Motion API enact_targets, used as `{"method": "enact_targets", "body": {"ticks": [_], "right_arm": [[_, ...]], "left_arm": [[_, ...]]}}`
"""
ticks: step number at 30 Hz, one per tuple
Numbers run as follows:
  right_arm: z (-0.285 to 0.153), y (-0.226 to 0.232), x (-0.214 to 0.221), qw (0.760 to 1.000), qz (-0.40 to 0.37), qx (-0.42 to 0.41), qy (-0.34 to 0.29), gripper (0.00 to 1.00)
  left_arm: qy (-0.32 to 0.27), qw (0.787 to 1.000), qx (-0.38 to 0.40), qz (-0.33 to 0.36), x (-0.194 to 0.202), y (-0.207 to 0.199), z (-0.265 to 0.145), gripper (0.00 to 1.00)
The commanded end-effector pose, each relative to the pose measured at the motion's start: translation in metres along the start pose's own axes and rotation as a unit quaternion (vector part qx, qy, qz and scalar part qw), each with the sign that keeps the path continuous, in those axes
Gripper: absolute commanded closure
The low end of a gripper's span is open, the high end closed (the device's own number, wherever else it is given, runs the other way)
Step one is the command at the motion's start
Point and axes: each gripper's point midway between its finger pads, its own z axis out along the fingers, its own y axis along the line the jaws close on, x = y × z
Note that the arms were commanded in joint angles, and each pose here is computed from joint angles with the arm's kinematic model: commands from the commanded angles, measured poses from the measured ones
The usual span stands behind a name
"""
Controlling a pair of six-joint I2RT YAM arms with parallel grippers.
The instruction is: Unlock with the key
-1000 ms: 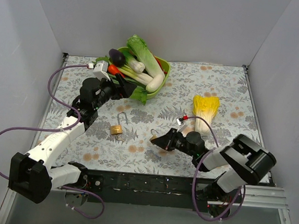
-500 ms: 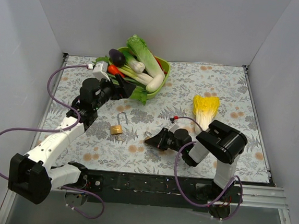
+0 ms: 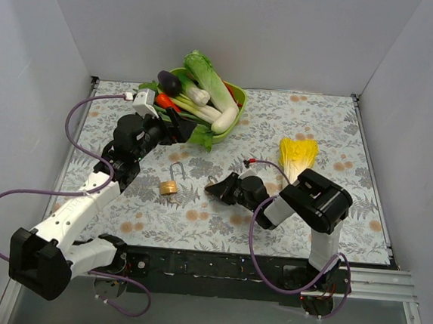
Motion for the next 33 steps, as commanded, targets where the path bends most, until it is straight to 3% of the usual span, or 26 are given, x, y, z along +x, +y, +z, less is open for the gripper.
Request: {"method": "enact_targets", "body": {"ticks": [1,4,8,17,27,33], "right_arm": [[0.02,0.013,-0.019,0.999,-0.004,0.005,-0.034,0.75],[0.026,0.015,-0.02,0.999,-0.001,0.003,-0.034,0.57],[0.025,0.019,-0.023,0.999,-0.007,0.007,-0.053,0.46],[0.014,0.023,-0.032,0.995,-0.032,0.025,-0.086,0.44],[-0.007,0.035,-0.056,0.978,-0.15,0.07,-0.13,0.42],[-0.022,0.036,-0.068,0.964,-0.204,0.096,-0.141,0.36]], "left_arm": [[-0.035,0.999,0.011,0.016,-0.027,-0.016,-0.009,0.12],[-0.038,0.999,0.01,0.018,-0.028,-0.017,-0.01,0.1],[-0.042,0.999,0.01,0.022,-0.031,-0.019,-0.012,0.09],[-0.048,0.999,0.007,0.025,-0.033,-0.019,-0.014,0.06],[-0.052,0.998,0.0,0.028,-0.035,-0.017,-0.015,0.02],[-0.052,0.998,-0.006,0.024,-0.034,-0.014,-0.014,0.02]]}}
